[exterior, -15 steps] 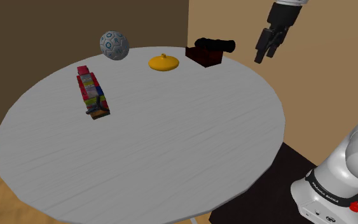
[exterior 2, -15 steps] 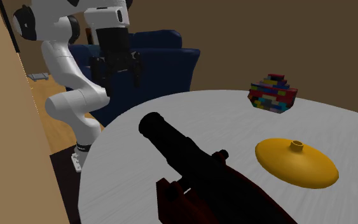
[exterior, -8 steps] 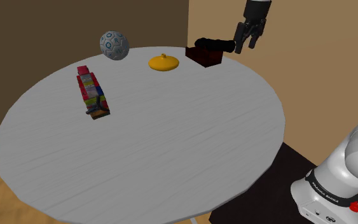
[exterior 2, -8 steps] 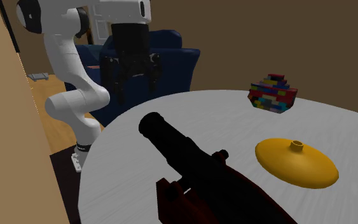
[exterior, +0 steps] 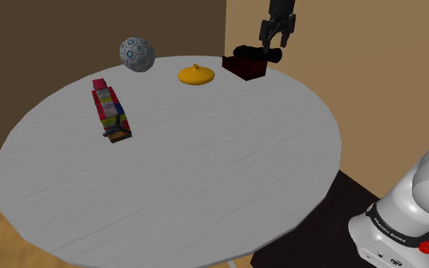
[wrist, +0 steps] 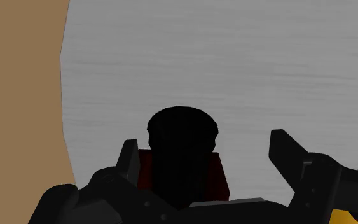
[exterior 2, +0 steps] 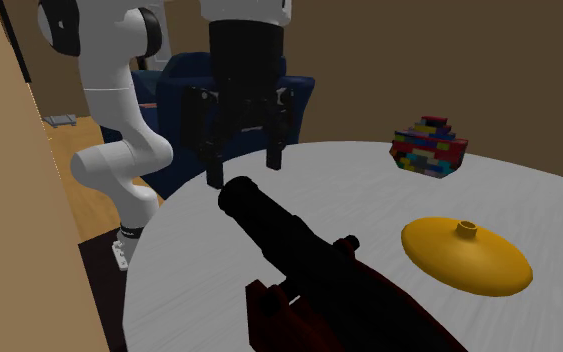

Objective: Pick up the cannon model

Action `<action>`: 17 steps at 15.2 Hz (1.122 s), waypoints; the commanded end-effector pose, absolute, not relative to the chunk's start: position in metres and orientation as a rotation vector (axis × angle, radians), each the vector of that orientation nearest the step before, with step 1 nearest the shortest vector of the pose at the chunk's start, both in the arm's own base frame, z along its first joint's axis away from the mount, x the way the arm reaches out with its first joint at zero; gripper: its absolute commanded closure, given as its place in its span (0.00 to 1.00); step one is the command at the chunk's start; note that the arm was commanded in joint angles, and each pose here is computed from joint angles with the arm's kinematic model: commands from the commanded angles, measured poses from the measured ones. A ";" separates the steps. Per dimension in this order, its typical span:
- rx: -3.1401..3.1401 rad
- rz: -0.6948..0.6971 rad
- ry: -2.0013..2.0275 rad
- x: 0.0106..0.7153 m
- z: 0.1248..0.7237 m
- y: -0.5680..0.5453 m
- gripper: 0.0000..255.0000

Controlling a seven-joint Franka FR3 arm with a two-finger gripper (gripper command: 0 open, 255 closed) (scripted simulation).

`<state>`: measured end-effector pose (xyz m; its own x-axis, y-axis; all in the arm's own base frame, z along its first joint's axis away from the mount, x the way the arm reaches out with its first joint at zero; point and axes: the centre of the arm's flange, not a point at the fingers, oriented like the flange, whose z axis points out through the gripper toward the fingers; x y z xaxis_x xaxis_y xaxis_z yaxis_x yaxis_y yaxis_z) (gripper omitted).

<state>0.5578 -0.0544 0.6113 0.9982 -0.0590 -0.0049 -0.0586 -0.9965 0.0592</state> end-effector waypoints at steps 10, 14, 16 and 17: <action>3.044 -0.039 -0.139 0.621 0.577 -0.073 0.00; 3.044 -0.039 -0.139 0.621 0.569 -0.072 1.00; 3.044 -0.039 -0.139 0.621 0.569 -0.072 1.00; 3.044 -0.039 -0.139 0.621 0.569 -0.072 1.00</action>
<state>0.6209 -0.0722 0.5698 0.9956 -0.0920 -0.0205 -0.0896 -0.9915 0.0947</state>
